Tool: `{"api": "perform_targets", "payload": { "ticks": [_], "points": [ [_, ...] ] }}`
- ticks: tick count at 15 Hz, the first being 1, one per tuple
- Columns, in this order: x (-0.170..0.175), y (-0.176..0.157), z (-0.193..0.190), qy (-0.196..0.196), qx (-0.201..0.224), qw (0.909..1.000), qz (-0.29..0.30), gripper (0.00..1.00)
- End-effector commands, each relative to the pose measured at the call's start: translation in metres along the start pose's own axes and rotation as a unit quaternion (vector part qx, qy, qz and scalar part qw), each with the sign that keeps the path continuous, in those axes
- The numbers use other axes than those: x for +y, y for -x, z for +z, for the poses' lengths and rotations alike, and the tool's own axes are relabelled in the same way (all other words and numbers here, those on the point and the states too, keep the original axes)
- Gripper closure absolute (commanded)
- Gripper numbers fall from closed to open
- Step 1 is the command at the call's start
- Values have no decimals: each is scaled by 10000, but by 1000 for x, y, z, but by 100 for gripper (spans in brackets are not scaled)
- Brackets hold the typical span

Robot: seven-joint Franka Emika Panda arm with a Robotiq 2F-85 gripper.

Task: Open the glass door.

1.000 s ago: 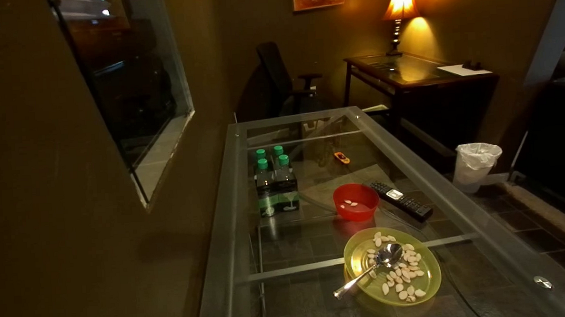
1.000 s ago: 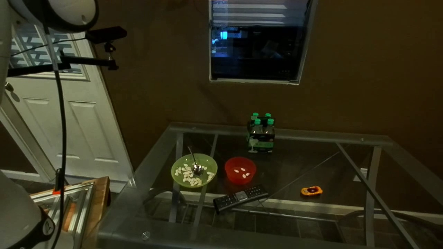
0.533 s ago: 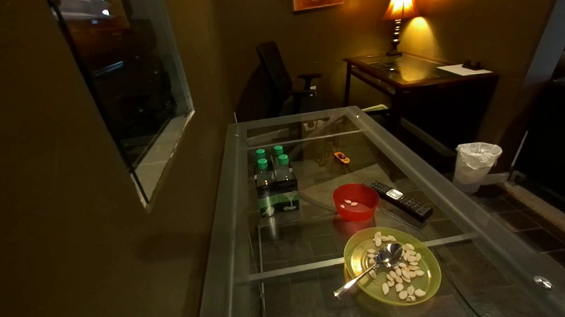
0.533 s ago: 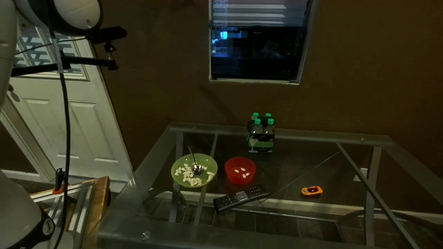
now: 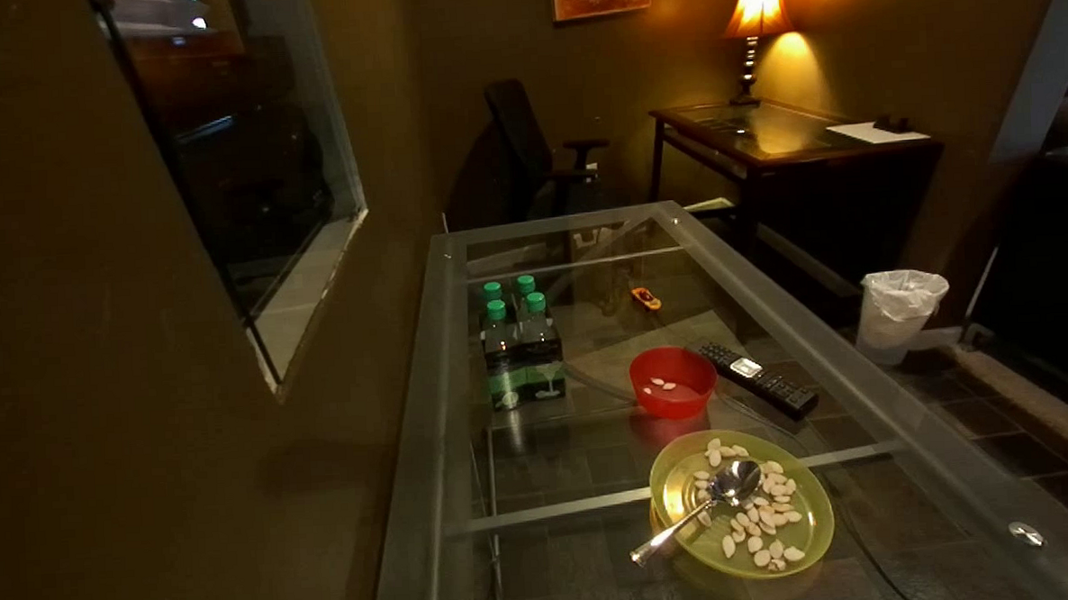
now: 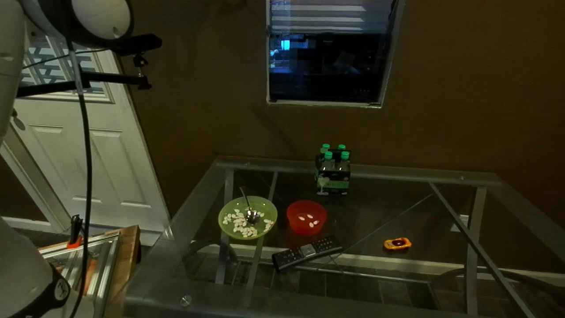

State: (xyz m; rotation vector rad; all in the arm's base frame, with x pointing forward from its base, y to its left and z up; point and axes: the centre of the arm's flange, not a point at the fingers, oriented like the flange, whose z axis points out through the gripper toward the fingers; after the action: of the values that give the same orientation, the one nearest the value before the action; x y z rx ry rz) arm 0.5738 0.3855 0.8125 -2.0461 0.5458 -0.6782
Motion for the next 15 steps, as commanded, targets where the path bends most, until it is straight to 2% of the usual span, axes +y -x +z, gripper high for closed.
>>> {"api": "perform_targets", "payload": {
  "ticks": [1,4,7,9,13,15],
  "points": [
    [-16,-6,11,249,61,9997,47,0],
    [-9,-2,13,648,98,9977,-140,0],
    [-7,4,10,1098,291,9920,-559,0],
    [-5,8,9,1469,396,9852,-795,0],
    [-16,18,-7,1653,776,9729,-1419,0],
    [-22,28,-12,1789,921,9630,-1794,0]
  ]
}}
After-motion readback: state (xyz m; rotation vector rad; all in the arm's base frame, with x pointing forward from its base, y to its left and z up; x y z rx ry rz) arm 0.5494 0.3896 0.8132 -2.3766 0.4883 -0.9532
